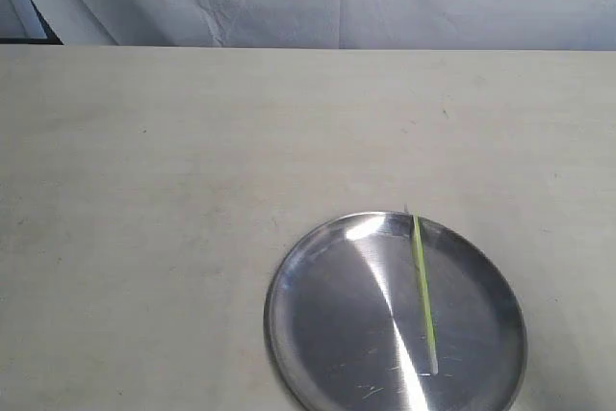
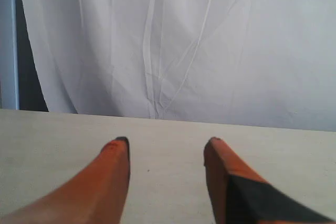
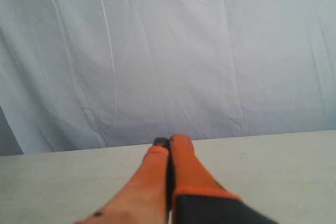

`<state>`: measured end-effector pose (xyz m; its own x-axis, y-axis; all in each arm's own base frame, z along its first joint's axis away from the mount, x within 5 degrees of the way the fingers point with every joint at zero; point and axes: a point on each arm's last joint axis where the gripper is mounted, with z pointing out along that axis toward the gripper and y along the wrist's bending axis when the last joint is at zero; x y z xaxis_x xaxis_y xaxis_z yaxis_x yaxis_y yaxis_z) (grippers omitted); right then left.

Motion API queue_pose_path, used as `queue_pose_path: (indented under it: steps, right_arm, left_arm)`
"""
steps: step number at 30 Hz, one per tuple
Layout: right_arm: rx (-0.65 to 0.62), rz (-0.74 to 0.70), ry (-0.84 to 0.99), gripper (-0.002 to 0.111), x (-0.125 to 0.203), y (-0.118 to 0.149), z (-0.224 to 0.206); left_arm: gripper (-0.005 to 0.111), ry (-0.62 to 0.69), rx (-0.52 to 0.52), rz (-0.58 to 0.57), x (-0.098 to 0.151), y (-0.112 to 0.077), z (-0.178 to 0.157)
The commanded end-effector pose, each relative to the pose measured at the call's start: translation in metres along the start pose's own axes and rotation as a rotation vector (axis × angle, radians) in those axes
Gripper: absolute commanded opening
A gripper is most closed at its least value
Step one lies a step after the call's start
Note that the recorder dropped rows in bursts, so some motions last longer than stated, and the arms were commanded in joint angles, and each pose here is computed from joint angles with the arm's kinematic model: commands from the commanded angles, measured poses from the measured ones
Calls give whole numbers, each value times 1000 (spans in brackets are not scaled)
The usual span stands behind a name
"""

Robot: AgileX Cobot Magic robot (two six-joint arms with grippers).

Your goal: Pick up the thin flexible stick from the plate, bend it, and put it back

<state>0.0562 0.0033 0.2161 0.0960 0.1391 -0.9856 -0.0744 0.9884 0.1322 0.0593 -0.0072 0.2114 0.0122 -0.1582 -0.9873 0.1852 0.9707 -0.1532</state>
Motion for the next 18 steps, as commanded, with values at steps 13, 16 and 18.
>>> queue_pose_path:
  steps: [13, 16, 18]
  right_arm:
    - [68, 1081, -352, -1, -21, -20, -6]
    - [59, 1094, -448, -1, -35, -23, -9]
    - [25, 1093, -540, -1, -55, -23, -14]
  left_arm:
    - [45, 3, 7, 0, 1, 0, 0]
    - [45, 3, 7, 0, 1, 0, 0]
    - [45, 3, 7, 0, 1, 0, 0]
